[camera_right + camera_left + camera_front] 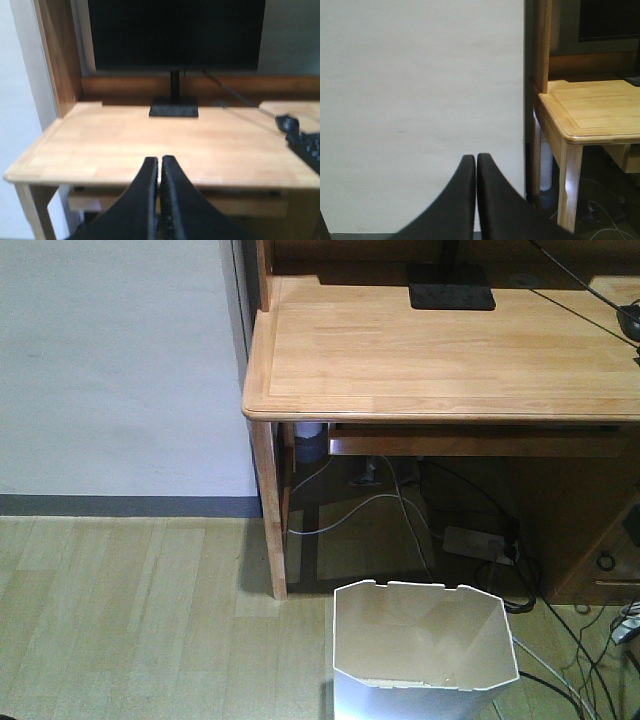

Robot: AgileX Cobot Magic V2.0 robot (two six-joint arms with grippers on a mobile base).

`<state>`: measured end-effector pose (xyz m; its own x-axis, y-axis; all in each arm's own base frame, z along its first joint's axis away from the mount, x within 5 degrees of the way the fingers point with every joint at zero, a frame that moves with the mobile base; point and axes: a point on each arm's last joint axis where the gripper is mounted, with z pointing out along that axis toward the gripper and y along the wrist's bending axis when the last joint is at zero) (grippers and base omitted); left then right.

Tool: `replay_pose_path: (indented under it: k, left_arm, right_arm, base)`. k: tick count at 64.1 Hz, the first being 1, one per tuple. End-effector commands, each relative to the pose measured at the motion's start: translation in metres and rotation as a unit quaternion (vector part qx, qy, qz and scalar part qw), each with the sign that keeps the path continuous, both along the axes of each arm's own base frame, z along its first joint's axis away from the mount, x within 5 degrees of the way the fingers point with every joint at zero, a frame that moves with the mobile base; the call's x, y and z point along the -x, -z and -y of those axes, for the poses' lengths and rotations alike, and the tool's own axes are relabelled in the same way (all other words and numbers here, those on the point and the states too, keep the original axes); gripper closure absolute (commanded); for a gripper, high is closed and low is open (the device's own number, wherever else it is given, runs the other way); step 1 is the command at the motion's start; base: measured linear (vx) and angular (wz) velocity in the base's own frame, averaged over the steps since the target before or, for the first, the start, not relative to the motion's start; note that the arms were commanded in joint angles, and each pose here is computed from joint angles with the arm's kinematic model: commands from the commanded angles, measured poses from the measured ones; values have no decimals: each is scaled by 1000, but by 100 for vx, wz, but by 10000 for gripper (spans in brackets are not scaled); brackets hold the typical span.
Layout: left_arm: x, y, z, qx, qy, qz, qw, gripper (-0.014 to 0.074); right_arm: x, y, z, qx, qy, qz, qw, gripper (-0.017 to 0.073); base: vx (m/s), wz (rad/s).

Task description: Move trash bin to bedside with robot

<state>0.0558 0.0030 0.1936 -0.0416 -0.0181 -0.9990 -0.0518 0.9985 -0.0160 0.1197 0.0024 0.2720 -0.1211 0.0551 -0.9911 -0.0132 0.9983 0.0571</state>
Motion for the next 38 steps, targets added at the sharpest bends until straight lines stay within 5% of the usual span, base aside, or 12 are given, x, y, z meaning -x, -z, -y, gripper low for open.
replay_pose_path:
  k: [1,16,38]
  left_arm:
    - [1,-14,0,2,1,49,999,600]
    - [1,-14,0,2,1,49,999,600]
    - [1,-14,0,2,1,49,999,600]
  right_arm:
    - [-7,-11,1,-2,3,21,1000,568]
    - [-11,-5,0,4,2,-8,1000,505]
    - [-12,-5,0,10,1,-8,1000,112]
  base:
    - [0,0]
    - [0,0]
    - [0,0]
